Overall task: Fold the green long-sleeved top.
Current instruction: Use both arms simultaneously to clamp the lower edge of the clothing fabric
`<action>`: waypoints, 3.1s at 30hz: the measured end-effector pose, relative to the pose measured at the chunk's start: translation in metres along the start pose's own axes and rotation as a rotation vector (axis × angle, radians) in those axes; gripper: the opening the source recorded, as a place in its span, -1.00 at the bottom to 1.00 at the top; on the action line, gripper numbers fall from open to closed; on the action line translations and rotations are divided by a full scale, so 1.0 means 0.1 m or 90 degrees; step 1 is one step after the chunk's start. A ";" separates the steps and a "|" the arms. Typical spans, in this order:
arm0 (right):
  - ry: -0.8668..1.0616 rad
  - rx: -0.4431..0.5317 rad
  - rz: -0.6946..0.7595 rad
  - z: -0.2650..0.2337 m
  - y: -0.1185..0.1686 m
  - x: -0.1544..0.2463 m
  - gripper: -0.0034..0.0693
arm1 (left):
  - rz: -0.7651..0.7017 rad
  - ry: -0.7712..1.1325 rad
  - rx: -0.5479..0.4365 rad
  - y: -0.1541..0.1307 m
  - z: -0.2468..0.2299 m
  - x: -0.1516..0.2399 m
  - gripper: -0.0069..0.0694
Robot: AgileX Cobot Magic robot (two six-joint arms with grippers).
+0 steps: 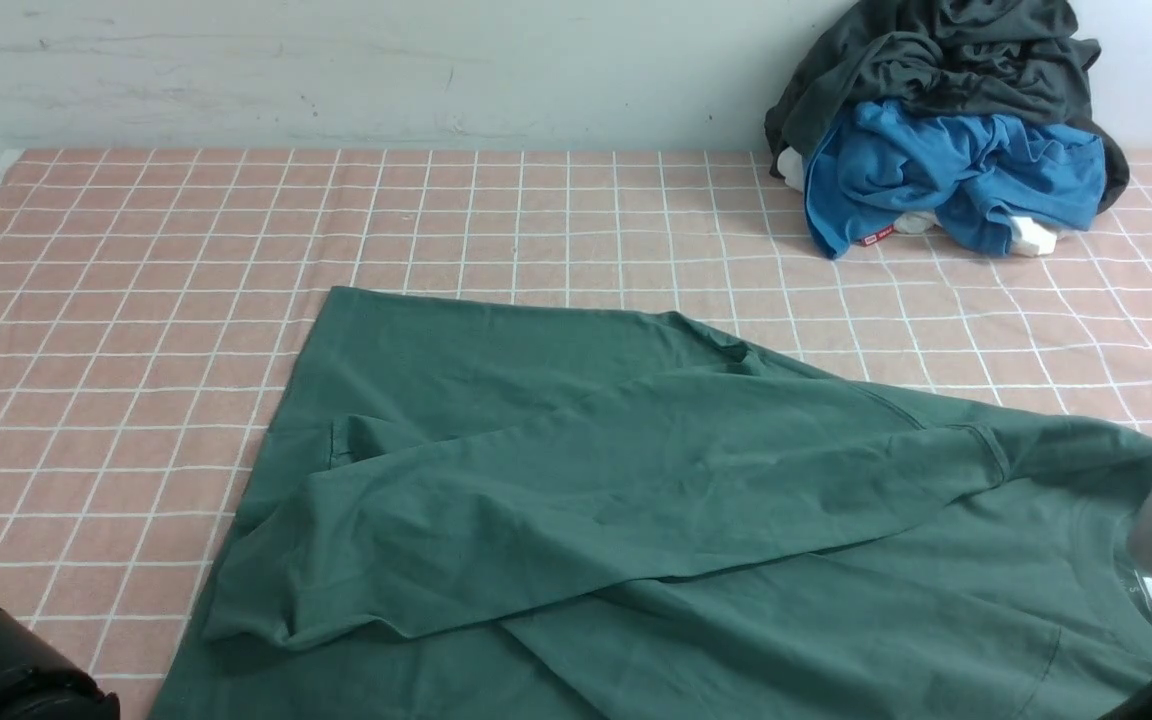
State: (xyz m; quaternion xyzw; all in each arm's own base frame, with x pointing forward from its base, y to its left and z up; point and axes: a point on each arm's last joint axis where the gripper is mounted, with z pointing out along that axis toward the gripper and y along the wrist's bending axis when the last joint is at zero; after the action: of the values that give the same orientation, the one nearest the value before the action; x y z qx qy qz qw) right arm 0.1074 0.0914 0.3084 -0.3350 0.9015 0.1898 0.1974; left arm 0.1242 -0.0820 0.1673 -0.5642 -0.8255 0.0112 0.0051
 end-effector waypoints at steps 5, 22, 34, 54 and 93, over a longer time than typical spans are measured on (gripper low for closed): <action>-0.001 0.000 -0.001 0.00 0.00 0.00 -0.39 | 0.027 -0.012 -0.041 0.08 0.08 -0.05 0.39; 0.001 0.006 -0.004 0.00 -0.01 0.00 -0.39 | 0.011 0.051 -0.081 0.21 0.18 -0.06 0.07; 0.003 0.015 -0.009 0.00 -0.02 0.00 -0.39 | -0.019 0.033 -0.111 0.28 0.14 -0.12 -0.28; 0.153 0.115 -0.249 0.37 -0.35 0.05 0.62 | -0.105 0.040 -0.089 0.32 -0.04 -0.22 -0.80; 0.272 0.219 -0.441 1.17 -0.86 -0.20 -0.88 | -0.152 0.010 -0.088 0.48 -0.35 -0.38 -0.80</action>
State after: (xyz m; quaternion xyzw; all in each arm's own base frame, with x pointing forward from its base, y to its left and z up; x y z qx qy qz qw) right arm 0.2065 0.0974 0.2006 -0.6118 0.7748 -0.1138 0.1115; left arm 0.1833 -0.0997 0.2016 -0.4609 -0.8856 -0.0506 -0.0257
